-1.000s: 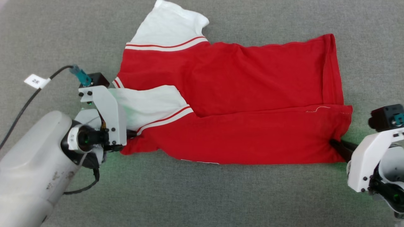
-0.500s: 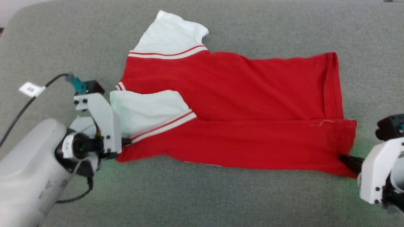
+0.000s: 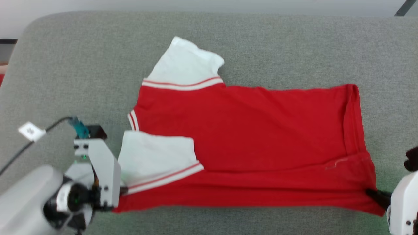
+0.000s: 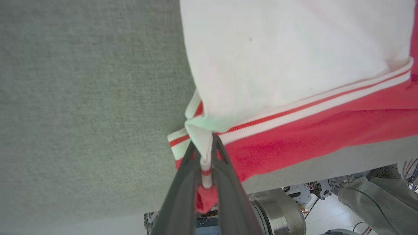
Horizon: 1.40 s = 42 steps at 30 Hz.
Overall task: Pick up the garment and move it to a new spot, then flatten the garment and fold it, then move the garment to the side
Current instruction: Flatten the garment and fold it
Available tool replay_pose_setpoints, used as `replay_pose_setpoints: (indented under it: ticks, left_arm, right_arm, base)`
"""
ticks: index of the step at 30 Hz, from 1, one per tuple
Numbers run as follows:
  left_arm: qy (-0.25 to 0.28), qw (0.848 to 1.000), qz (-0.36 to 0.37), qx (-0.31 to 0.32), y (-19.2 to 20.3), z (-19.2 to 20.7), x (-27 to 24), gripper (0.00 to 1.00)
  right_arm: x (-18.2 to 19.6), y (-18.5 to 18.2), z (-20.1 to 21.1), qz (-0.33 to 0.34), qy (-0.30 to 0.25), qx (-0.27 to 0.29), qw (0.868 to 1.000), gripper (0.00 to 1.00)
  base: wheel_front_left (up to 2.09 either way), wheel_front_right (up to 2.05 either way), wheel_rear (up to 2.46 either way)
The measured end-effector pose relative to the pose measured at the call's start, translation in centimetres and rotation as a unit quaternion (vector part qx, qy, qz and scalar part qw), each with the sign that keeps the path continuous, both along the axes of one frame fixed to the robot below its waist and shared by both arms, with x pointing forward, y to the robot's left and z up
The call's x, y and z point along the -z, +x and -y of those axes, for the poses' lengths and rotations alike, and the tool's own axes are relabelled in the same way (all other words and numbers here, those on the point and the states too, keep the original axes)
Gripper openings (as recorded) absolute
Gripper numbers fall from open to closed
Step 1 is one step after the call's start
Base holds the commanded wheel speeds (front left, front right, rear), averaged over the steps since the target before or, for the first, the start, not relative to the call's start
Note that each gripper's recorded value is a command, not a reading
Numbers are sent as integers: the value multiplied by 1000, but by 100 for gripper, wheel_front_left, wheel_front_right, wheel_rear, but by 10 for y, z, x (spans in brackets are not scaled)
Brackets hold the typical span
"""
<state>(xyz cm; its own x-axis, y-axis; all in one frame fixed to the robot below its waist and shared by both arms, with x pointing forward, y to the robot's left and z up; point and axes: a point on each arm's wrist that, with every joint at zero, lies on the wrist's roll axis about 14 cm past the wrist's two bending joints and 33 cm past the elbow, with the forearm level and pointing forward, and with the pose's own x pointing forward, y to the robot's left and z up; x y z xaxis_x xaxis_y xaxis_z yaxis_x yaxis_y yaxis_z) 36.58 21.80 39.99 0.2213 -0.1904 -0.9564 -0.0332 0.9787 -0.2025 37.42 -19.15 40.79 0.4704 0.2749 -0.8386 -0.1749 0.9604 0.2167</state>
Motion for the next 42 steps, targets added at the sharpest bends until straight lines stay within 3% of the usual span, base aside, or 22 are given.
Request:
replay_pose_setpoints:
  ticks: [8, 9, 10, 11, 13, 14, 16, 22, 27, 30, 36, 39, 42]
  left_arm:
    - [-1, 1000, -14, 14, -32, 10, 5, 0]
    - [-1, 1000, -13, 14, -33, 10, 6, 0]
    - [0, 1000, -13, 14, -34, 10, 7, 3]
    - [1, 1000, -8, 13, -33, 10, 7, 21]
    - [6, 1000, 2, 14, -31, 9, 6, 45]
    - [7, 1000, 5, 14, -30, 8, 5, 70]
    - [12, 1000, 13, 18, -29, 7, 2, 100]
    - [21, 998, 46, 22, -23, 0, -17, 100]
    - [36, 990, 129, 34, 5, -3, -49, 100]
    - [42, 977, 203, 50, 36, 2, -74, 100]
    - [52, 936, 340, 78, 101, 17, -119, 100]
    - [40, 928, 359, 89, 124, 31, -124, 100]
    - [35, 928, 356, 106, 143, 42, -122, 100]
  right_arm:
    - [4, -17, -5, -18, 8, 4, 1000, 3]
    - [4, -18, -7, -19, 10, 2, 1000, 15]
    - [5, -19, -9, -20, 12, 1, 1000, 40]
    - [4, -19, -11, -20, 13, -2, 1000, 100]
    - [3, -20, -12, -17, 12, -3, 1000, 100]
    - [2, -21, -13, -16, 13, -3, 1000, 100]
    - [-1, -21, -15, -12, 17, -4, 1000, 100]
    - [-26, -15, -13, 45, 19, 3, 999, 100]
    - [-64, 0, -12, 151, 21, 11, 988, 100]
    - [-91, 11, -15, 233, 19, 6, 972, 100]
    - [-137, 25, -21, 386, 18, -8, 922, 100]
    - [-145, 26, -21, 429, 17, -7, 903, 100]
    - [-146, 25, -19, 449, 24, 4, 893, 100]
  base:
    - [0, 0, 0]
    - [0, 0, 0]
    - [0, 0, 0]
    - [0, 0, 0]
    - [0, 0, 0]
    - [0, 0, 0]
    - [0, 0, 0]
    - [0, 0, 0]
    - [0, 0, 0]
    - [0, 0, 0]
    - [0, 0, 0]
    - [0, 0, 0]
    - [0, 0, 0]
